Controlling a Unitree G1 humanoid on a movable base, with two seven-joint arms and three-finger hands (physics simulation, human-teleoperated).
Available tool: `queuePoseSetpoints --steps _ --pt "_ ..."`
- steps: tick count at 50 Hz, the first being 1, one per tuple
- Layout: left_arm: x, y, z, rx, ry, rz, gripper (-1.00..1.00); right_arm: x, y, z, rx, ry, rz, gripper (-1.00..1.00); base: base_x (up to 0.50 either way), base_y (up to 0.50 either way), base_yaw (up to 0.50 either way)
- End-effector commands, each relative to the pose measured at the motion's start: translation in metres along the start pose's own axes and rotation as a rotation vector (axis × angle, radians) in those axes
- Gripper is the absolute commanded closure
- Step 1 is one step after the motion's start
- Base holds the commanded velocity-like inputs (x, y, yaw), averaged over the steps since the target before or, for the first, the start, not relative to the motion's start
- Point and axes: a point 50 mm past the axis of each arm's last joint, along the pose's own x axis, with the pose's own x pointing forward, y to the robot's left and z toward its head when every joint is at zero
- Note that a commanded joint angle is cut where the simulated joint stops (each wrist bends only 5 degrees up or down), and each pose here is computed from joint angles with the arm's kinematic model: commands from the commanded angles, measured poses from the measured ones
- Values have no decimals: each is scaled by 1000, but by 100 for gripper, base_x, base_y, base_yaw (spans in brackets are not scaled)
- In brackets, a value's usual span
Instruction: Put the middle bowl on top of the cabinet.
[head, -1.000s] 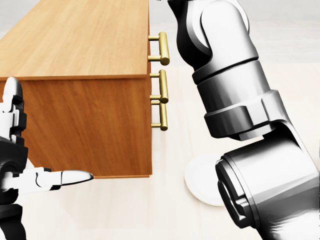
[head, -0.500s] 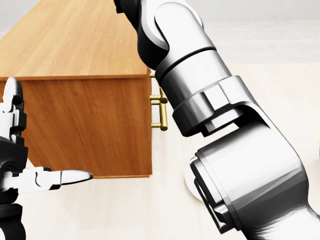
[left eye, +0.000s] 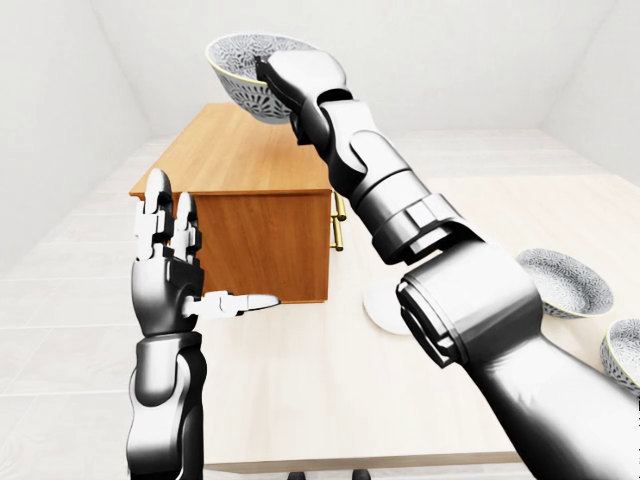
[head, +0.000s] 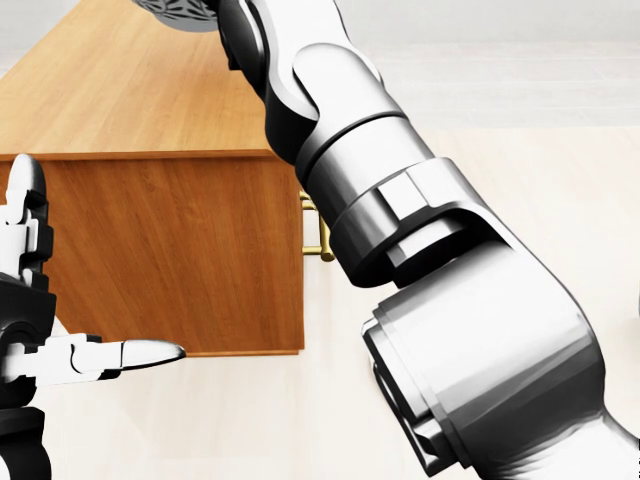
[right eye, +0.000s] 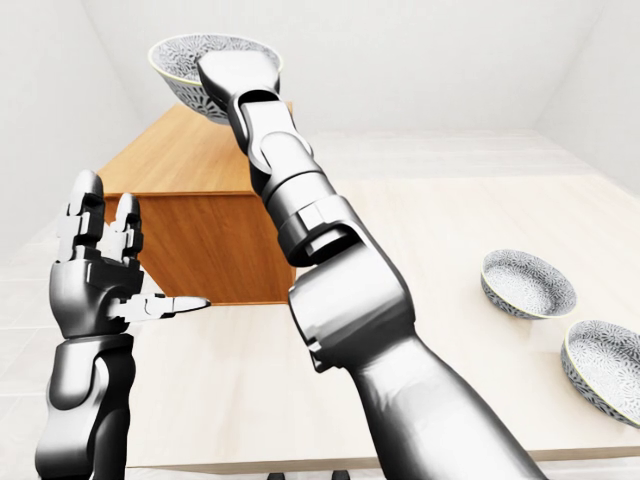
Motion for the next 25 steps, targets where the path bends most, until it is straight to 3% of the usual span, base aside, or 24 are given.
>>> queuePoseSetpoints --steps 1,25 --pt "0 1 1 -1 -4 9 -100 -6 40 -16 -48 39 61 100 0 0 0" --pt "0 0 1 -8 -6 -3 -100 -11 65 -11 -74 29 124 100 0 0 0"
